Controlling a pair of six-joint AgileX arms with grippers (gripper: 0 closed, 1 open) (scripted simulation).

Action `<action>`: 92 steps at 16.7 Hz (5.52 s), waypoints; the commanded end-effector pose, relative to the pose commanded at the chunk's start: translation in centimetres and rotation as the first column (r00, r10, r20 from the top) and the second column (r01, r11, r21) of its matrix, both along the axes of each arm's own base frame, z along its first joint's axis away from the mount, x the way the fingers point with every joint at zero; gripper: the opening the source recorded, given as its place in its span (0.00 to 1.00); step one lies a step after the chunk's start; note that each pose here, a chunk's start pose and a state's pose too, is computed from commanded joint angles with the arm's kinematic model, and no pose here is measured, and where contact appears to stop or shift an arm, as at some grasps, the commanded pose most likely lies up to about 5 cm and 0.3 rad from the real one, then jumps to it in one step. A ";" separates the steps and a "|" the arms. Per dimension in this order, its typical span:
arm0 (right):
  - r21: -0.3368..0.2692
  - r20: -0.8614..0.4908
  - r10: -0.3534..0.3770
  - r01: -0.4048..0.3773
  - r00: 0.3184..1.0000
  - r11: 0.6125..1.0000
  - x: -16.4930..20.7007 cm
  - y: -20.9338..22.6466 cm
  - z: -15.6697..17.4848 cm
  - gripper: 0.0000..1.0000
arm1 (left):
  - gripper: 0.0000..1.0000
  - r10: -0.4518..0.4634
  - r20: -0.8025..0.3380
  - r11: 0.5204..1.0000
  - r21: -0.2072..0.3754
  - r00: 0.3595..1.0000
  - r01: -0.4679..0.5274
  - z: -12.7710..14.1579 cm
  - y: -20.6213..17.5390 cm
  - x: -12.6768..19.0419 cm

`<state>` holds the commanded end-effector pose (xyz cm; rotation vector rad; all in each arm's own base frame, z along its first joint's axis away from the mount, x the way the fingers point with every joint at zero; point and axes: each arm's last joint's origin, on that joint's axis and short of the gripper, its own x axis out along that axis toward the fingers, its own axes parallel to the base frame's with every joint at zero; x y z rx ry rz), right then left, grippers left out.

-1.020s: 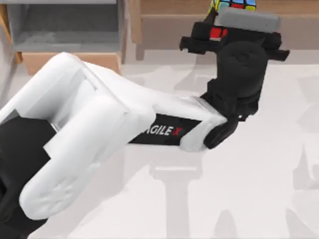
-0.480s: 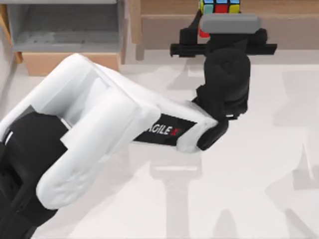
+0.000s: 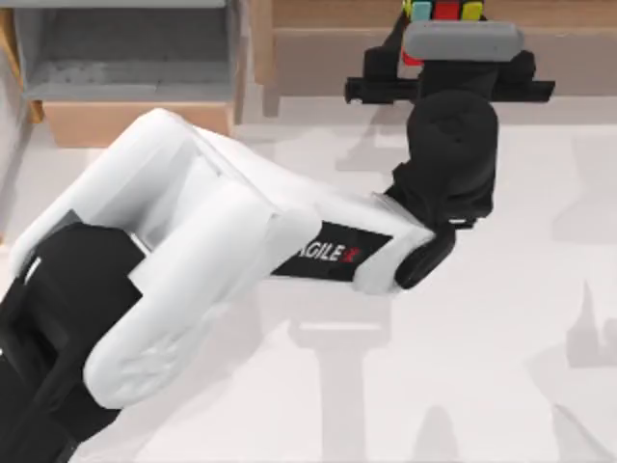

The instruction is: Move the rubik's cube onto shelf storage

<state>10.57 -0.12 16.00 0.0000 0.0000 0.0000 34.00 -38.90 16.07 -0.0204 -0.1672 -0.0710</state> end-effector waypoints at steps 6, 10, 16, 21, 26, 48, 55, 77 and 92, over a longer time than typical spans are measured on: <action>0.000 0.000 0.000 0.000 1.000 1.000 0.0 0.0 0.0 1.00 | 0.00 -0.068 0.130 0.993 -0.085 0.989 0.080 5.0 -1.9 0.9; 0.000 0.000 0.000 0.000 1.000 1.000 0.0 0.0 0.0 1.00 | 0.00 -0.119 0.141 0.991 -0.048 0.983 0.127 5.6 -2.8 1.6; 0.000 0.000 0.000 0.000 1.000 1.000 0.0 0.0 0.0 1.00 | 0.00 0.022 -0.014 1.000 0.021 1.000 -0.022 0.6 0.6 9.2; 0.000 0.000 0.000 0.000 1.000 1.000 0.0 0.0 0.0 1.00 | 0.00 0.047 -0.027 0.999 0.011 0.999 -0.047 0.2 1.4 10.4; 0.000 0.000 0.000 0.000 1.000 1.000 0.0 0.0 0.0 1.00 | 0.30 0.047 -0.027 0.999 0.011 0.999 -0.047 0.2 1.4 10.4; 0.000 0.000 0.000 0.000 1.000 1.000 0.0 0.0 0.0 1.00 | 1.00 -0.007 0.007 0.999 0.037 1.000 0.007 2.0 0.3 8.9; 0.000 0.000 0.000 0.000 1.000 1.000 0.0 0.0 0.0 1.00 | 1.00 -0.174 0.297 0.951 0.298 0.939 0.082 13.6 3.5 5.4; 0.000 0.000 0.000 0.000 1.000 1.000 0.0 0.0 0.0 1.00 | 1.00 0.283 0.217 -0.165 0.971 0.934 -0.175 -1.4 59.3 -9.7; 0.000 0.000 0.000 0.000 1.000 1.000 0.0 0.0 0.0 1.00 | 1.00 0.146 0.072 -0.025 0.997 0.987 -0.069 -6.6 56.4 -9.5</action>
